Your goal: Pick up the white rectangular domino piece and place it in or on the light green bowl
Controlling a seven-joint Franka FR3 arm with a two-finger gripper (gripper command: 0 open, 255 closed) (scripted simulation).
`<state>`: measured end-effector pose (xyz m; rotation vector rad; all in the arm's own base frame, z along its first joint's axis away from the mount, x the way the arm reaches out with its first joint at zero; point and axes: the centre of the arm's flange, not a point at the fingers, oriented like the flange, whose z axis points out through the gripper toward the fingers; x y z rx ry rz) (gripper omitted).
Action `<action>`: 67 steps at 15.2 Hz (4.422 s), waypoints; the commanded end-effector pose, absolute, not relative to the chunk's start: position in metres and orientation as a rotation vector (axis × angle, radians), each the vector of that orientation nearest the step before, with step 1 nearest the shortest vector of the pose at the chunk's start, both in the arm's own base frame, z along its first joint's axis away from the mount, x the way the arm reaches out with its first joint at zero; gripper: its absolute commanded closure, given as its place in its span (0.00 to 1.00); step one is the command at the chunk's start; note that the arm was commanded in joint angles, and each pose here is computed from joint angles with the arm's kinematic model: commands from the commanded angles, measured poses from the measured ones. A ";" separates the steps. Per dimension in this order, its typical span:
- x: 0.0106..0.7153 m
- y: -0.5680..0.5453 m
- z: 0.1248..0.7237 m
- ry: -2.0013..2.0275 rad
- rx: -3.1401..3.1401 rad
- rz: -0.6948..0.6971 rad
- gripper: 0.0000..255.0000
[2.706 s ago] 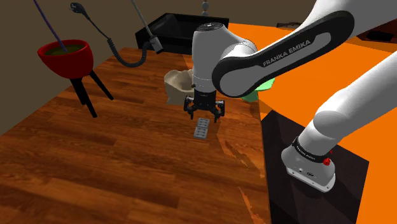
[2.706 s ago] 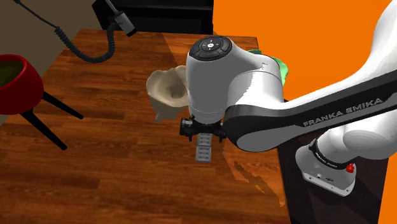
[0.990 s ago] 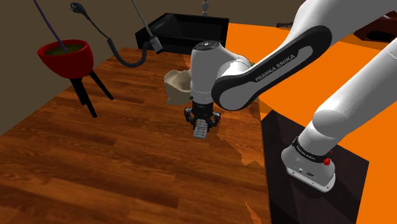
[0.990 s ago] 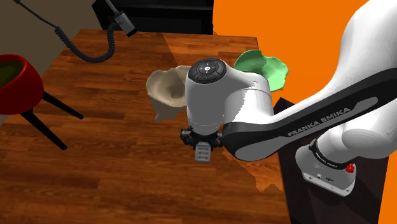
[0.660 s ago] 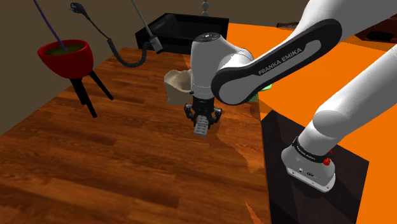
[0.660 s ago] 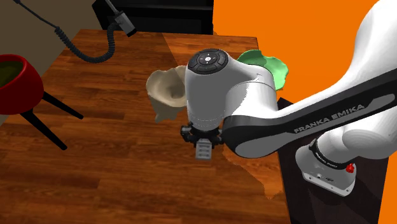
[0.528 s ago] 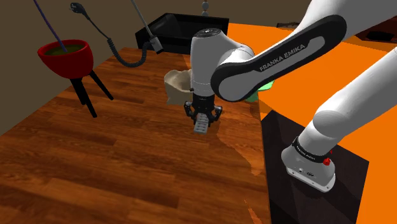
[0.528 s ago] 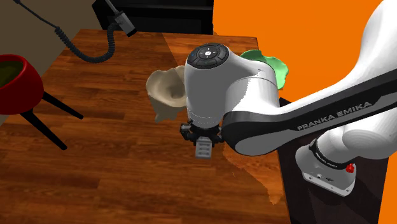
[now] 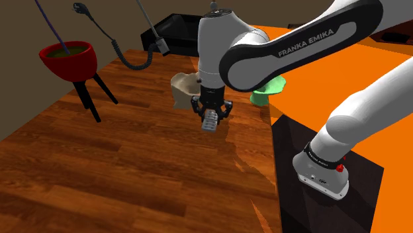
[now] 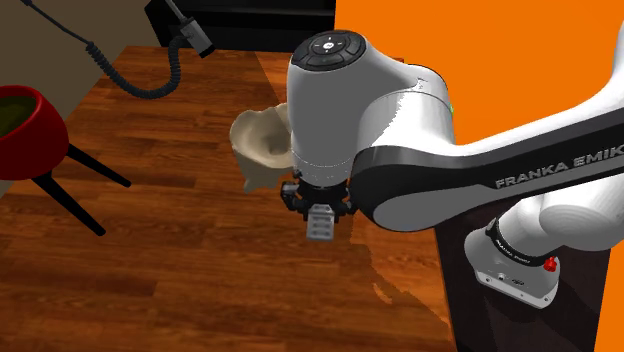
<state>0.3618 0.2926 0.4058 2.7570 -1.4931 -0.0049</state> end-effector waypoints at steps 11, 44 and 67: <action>0.362 0.292 0.469 -1.493 2.757 -0.005 1.00; 0.354 0.068 0.551 -1.493 2.757 -0.005 1.00; 0.349 -0.053 0.478 -1.493 2.757 -0.005 1.00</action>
